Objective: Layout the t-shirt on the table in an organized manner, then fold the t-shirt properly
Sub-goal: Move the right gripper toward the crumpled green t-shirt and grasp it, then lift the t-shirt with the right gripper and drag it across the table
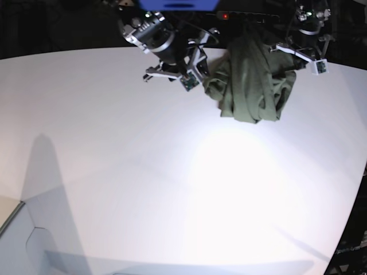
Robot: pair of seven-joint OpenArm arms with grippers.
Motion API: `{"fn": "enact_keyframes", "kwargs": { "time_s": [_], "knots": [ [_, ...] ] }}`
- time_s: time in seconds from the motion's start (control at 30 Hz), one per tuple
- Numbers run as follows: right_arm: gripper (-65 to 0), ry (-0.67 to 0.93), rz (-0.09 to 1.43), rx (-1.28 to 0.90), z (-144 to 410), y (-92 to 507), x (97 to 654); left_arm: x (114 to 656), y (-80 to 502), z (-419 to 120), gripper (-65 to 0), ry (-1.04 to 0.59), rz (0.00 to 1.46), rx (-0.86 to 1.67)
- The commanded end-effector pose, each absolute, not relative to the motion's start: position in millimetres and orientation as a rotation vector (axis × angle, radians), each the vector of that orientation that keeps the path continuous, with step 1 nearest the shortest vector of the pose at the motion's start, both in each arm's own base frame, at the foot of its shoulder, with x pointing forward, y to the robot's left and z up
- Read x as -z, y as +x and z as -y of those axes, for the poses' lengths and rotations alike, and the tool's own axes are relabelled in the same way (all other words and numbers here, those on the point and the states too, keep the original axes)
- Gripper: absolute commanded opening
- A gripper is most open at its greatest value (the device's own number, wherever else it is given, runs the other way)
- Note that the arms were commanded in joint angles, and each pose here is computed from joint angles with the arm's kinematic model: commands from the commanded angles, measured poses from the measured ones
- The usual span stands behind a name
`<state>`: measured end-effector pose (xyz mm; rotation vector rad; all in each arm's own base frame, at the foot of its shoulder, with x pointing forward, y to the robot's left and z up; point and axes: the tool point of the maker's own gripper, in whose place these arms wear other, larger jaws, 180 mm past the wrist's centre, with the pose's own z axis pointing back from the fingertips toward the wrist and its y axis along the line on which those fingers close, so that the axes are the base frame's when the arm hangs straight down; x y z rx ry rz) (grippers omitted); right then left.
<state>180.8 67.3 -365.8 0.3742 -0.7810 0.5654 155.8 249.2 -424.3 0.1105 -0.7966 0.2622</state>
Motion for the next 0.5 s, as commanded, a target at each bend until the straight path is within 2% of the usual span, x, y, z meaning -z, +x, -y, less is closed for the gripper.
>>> {"fn": "enact_keyframes", "kwargs": {
  "time_s": [0.0, 0.23, 0.3, 0.47],
  "knots": [
    [-47.3, 0.4, 0.805, -0.579, -76.4, 181.7, 359.1, 415.2, 160.8, -251.7, -64.8, 0.12, 0.833, -0.255],
    [-25.7, 0.409, 0.824, -0.616, -88.8, 190.4, 357.6, 415.8, 158.8, -252.6, -64.8, 0.123, 0.828, -0.256],
    [-23.9, 0.41, 0.827, -0.617, -89.3, 190.7, 357.0, 416.2, 158.0, -252.2, -64.8, 0.122, 0.827, -0.258],
    [-24.0, 0.394, 0.839, -0.628, -88.9, 201.5, 358.2, 416.2, 158.0, -252.2, -64.8, 0.122, 0.827, -0.258]
  ]
}}
